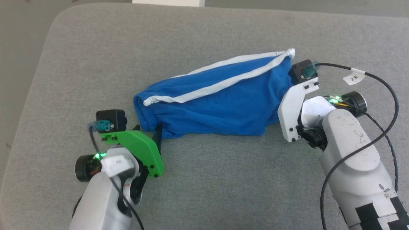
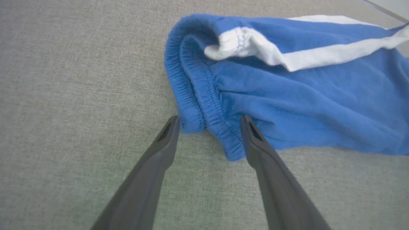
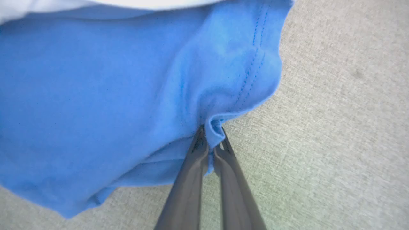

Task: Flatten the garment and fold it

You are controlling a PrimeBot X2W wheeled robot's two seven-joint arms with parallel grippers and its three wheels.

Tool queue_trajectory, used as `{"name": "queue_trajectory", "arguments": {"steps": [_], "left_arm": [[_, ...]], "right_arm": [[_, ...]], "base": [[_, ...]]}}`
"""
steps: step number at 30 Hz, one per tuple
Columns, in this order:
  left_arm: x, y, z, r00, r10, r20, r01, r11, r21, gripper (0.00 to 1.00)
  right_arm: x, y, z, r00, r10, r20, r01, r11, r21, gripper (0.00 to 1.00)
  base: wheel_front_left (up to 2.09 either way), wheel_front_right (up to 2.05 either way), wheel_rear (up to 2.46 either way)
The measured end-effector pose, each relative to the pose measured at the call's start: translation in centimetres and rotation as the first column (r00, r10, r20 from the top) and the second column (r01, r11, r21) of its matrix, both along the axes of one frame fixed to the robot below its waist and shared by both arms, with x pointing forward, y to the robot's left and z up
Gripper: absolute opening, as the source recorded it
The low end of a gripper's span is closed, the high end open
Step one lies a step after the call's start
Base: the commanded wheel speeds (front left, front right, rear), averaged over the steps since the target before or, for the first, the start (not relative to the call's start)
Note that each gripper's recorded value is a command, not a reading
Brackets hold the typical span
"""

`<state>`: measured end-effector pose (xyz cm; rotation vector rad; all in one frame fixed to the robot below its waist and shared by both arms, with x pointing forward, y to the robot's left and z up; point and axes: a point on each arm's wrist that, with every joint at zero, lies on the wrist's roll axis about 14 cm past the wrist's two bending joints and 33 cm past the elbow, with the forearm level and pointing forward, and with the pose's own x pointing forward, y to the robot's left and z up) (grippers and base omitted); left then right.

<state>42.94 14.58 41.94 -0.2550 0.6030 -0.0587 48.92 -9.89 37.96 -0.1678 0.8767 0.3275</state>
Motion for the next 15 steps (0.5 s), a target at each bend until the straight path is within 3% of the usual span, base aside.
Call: {"name": "queue_trajectory", "arguments": {"steps": [6,7,8,9,15], "left_arm": [[0.5,-0.1,-3.3,0.992,-0.032,-0.126,0.035,0.999,0.026,1.0],[0.7,-0.1,-3.5,0.991,-0.032,-0.129,0.036,0.999,0.025,0.67],[0.8,-0.2,-3.6,0.99,-0.039,-0.134,0.043,0.999,0.025,0.25],[0.9,-0.4,-3.8,0.989,-0.048,-0.139,0.051,0.999,0.02,0.0],[0.9,-1.1,-4.1,0.987,-0.071,-0.144,0.07,0.997,-0.013,0.0]], "right_arm": [[0.0,0.0,-0.3,1.0,0.008,-0.001,-0.008,1.0,0.001,0.0],[0.0,0.0,-0.4,1.0,0.009,-0.002,-0.009,1.0,0.001,0.0],[0.0,0.0,-0.4,1.0,0.01,-0.002,-0.01,1.0,0.001,0.0],[0.0,-0.1,-0.4,1.0,0.01,-0.001,-0.01,1.0,0.001,0.0],[0.0,-0.1,-0.2,1.0,0.012,0.003,-0.012,1.0,0.005,0.0]], "base": [[0.0,0.0,0.0],[0.0,0.0,0.0],[0.0,0.0,0.0],[0.0,0.0,0.0],[0.0,0.0,0.0]]}}
